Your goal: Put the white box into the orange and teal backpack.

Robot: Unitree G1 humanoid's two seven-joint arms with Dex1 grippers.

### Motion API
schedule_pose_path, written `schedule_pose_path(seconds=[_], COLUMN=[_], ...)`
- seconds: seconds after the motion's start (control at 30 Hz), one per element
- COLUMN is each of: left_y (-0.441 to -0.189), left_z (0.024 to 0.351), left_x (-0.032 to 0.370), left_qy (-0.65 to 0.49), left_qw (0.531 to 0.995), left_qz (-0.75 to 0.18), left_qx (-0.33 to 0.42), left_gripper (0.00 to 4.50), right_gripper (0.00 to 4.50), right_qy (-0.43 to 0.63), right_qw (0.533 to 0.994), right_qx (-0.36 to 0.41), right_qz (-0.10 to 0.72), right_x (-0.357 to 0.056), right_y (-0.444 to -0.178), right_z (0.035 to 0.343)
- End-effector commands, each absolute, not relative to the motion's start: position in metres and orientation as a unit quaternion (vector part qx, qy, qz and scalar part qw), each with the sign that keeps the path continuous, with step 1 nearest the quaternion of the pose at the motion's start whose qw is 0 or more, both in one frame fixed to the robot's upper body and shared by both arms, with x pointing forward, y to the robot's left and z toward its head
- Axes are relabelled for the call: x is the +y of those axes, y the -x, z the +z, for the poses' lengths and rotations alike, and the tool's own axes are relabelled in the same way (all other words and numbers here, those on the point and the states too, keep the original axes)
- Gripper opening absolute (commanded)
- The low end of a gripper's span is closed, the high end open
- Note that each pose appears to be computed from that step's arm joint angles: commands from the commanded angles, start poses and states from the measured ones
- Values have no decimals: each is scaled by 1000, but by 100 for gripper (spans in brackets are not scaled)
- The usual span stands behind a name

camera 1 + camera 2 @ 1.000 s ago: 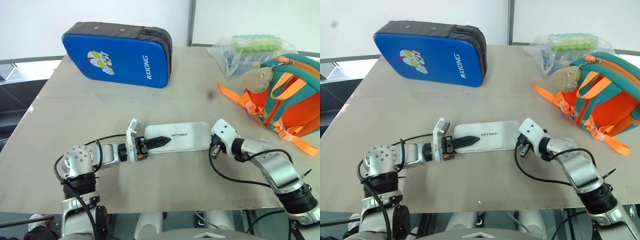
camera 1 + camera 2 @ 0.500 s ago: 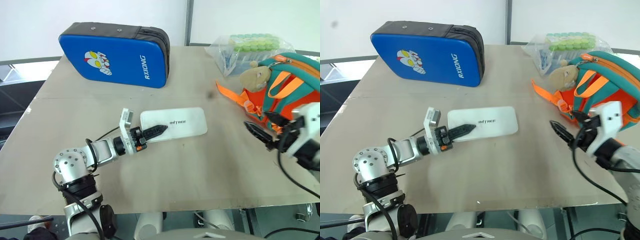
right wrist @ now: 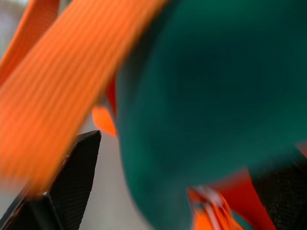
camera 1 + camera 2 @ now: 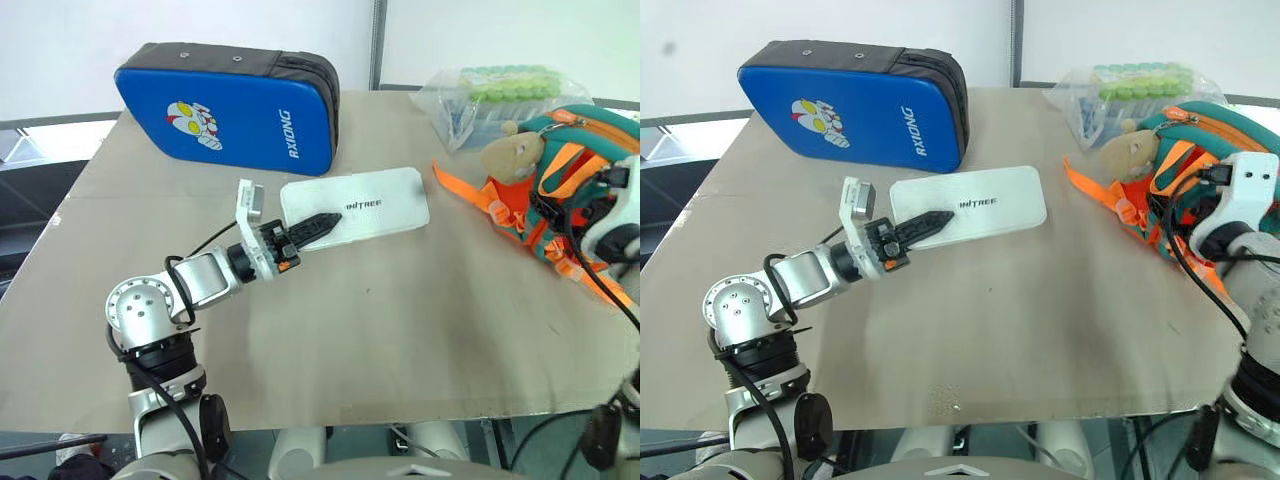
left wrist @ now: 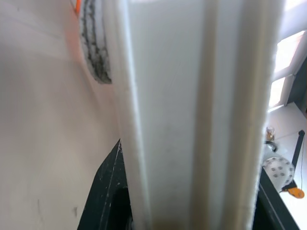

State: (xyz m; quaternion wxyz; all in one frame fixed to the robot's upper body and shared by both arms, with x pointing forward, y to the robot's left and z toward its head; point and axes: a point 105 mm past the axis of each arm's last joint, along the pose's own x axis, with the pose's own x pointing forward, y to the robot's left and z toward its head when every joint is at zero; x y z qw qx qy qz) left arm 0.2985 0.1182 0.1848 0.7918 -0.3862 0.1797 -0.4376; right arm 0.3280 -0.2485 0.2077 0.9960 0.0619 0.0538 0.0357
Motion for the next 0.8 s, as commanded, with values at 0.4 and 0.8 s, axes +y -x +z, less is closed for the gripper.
schedule_pose_path(seconds=[0.4, 0.8], left_y=[-310, -308], left_z=[214, 254], left_x=[151, 191], left_qy=[408, 338], left_qw=[845, 879], left_qz=[-343, -320], left_qx=[41, -101], left_gripper=[109, 109], right_gripper=[3, 3], right_qy=[94, -9], right_qw=[965, 823], right_qx=[-108, -158], right_qz=[220, 546], right_x=[-199, -130], right_y=[-357, -290], right_z=[269, 344])
